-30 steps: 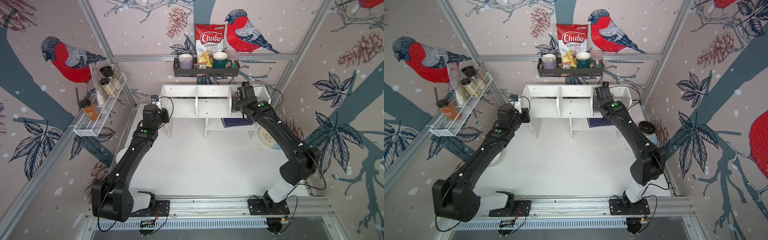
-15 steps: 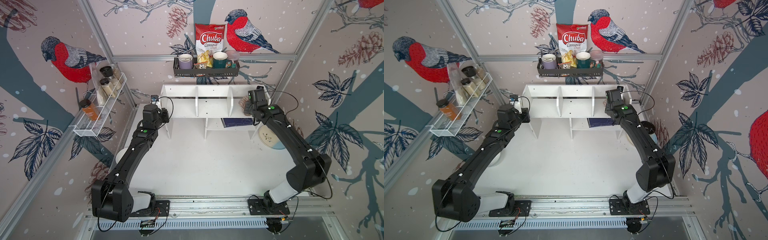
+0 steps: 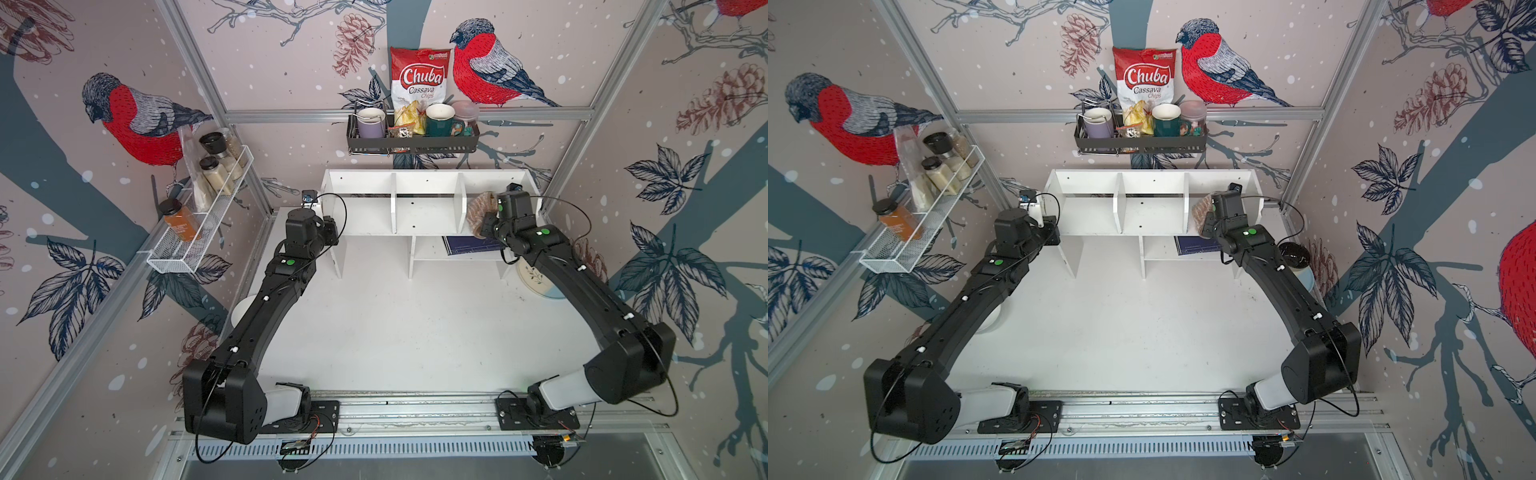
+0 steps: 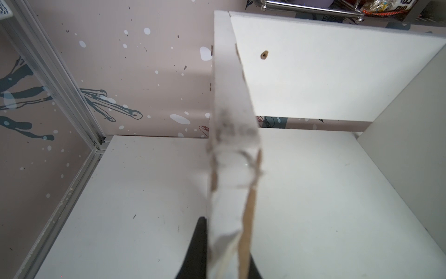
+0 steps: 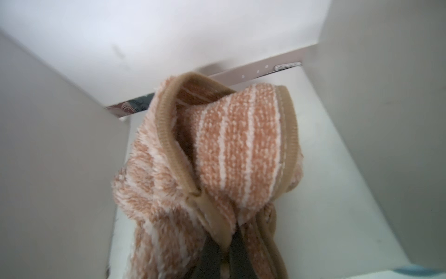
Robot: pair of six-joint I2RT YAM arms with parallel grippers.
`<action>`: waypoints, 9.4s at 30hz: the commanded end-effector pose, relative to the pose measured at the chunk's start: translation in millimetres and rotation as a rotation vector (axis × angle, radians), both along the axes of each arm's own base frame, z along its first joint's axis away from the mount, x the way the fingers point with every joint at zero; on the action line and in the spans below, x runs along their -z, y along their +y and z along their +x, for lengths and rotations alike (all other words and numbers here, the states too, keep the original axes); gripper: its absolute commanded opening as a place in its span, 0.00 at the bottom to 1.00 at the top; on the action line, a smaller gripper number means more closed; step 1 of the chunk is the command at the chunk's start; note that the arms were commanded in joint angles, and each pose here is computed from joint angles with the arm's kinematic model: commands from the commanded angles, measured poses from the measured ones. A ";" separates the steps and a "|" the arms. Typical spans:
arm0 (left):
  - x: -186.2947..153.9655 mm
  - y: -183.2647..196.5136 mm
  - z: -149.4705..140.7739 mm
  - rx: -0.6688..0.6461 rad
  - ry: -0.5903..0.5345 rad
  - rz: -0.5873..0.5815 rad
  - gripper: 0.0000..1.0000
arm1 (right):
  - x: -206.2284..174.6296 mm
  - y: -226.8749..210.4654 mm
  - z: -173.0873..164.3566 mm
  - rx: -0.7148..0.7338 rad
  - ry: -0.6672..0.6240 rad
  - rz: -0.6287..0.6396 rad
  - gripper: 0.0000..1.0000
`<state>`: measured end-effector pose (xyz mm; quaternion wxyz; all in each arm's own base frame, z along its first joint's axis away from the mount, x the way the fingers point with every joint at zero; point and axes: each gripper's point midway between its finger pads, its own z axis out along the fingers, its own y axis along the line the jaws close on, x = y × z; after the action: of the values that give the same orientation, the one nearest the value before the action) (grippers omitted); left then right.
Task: Wipe the bookshelf clean with a cloth
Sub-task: Wipe the dust from the shelf.
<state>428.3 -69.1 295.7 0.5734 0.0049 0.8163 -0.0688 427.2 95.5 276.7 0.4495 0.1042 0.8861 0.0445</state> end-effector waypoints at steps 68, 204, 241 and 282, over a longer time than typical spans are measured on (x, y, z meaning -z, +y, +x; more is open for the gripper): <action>1.1 -22.8 -4.1 0.079 0.043 -0.156 0.00 | -28.2 -26.5 -6.8 0.071 -0.113 0.019 0.00; -4.8 -26.4 -5.5 0.102 0.035 -0.186 0.00 | -34.1 233.9 9.6 -0.263 -0.087 0.021 0.00; -3.5 -25.8 -5.9 0.099 0.040 -0.182 0.00 | 9.8 177.1 -25.1 -0.205 0.003 -0.163 0.11; -3.6 -21.1 -6.4 0.070 0.038 -0.185 0.00 | -44.9 203.8 -50.4 -0.404 -0.126 0.022 0.00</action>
<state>427.0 -69.7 296.0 0.5685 0.0053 0.8195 -0.0716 386.9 287.0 294.1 0.4652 -0.0571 0.8791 0.0869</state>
